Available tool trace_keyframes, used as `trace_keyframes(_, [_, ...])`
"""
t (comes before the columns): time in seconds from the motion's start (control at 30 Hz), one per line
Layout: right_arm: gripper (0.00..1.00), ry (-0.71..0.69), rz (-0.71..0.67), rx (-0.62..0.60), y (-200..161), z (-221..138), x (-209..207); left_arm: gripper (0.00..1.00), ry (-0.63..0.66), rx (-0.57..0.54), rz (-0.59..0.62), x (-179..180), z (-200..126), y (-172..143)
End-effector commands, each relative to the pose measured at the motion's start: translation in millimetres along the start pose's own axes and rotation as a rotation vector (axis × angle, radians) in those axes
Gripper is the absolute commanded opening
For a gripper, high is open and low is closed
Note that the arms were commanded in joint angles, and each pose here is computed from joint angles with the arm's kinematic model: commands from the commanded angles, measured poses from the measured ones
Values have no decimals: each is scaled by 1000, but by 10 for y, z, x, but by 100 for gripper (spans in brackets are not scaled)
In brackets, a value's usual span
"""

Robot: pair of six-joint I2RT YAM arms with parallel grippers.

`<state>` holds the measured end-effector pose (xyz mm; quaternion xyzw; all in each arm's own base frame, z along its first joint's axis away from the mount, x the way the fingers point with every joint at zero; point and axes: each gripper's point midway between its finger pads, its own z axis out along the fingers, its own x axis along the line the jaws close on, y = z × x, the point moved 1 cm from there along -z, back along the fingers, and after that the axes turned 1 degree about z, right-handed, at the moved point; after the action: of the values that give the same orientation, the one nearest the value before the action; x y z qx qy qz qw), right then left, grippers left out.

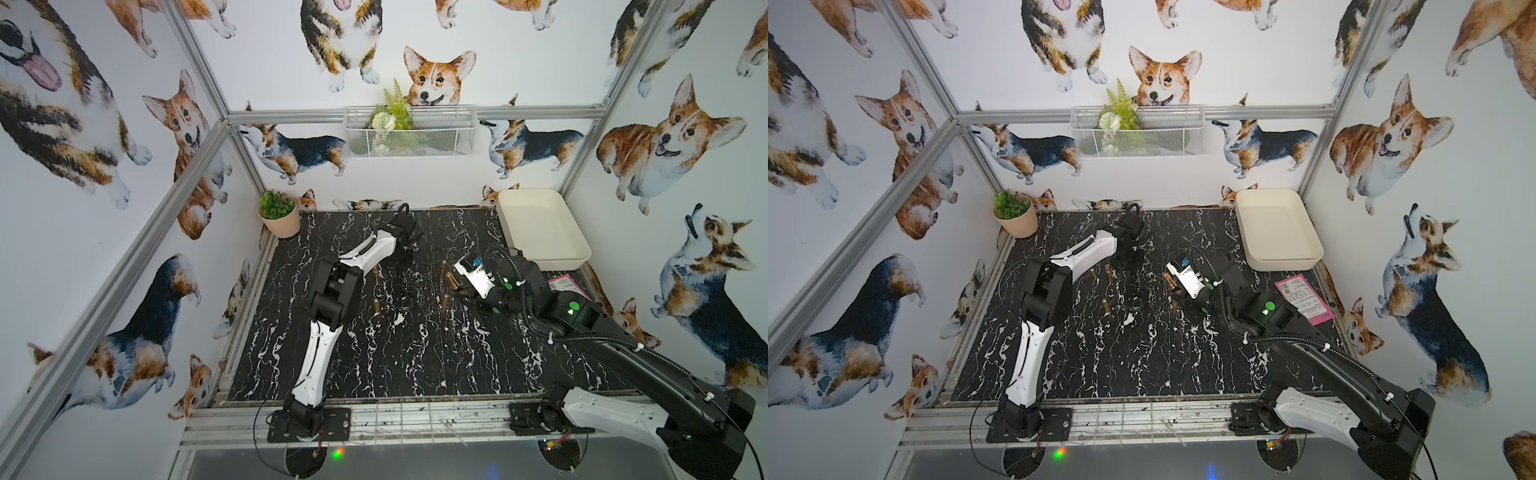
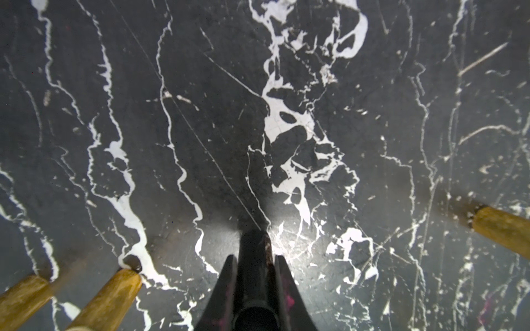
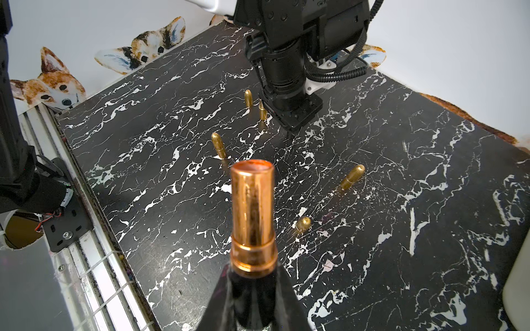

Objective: Open the lipstick cap
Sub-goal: Place the cover at the center of the board, then place the lipstick at the center of the board.

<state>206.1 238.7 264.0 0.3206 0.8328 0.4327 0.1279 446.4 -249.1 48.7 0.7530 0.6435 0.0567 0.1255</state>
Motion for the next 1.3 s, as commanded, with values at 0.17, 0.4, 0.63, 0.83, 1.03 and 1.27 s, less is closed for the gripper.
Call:
trace_keyframes(0.17, [0, -11, -9, -21, 58, -32, -14, 38, 15, 3, -15, 31, -28, 4])
trace_keyframes(0.4, [0, -10, -10, -24, 73, -42, -12, 45, 10, -14, -12, 10, -120, 52])
trace_keyframes(0.63, [0, -8, -12, -40, 155, -77, -5, 54, -40, -70, -7, -63, -626, 189])
trace_keyframes(0.83, [0, -17, -29, -44, 187, -45, -20, 63, -264, -108, -6, -233, -1434, 196])
trace_keyframes(1.03, [0, -43, -84, -32, 233, 36, -67, 66, -529, -55, 1, -496, -1917, -149])
trace_keyframes(1.27, [0, -12, -71, -37, 281, 129, -23, 64, -783, -64, 15, -712, -2531, -439])
